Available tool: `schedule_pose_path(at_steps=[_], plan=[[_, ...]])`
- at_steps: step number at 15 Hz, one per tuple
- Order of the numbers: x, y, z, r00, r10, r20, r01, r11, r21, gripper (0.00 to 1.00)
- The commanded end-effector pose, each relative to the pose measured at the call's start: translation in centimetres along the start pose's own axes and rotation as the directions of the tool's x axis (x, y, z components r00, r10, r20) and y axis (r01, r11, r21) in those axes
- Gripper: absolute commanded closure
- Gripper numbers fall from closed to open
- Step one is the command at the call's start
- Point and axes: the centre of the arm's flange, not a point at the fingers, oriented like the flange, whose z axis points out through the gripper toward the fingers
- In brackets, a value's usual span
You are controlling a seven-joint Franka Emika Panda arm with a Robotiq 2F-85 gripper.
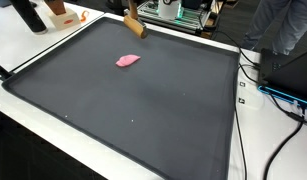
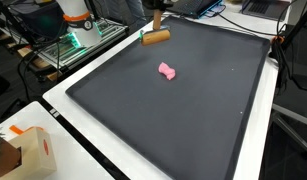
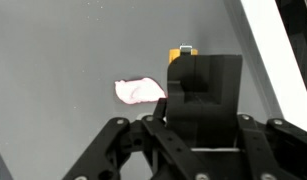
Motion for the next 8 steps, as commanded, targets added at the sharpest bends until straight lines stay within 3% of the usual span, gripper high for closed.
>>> schedule_pose_path(at_steps=[1, 8], plan=[[1.0, 0.2, 3.2, 0.992, -0.125, 0.008, 0.125, 0.991, 0.053, 0.76], [3.1, 1.7, 8.2, 0.970, -0.237, -0.051, 0.239, 0.970, 0.051, 0.76]])
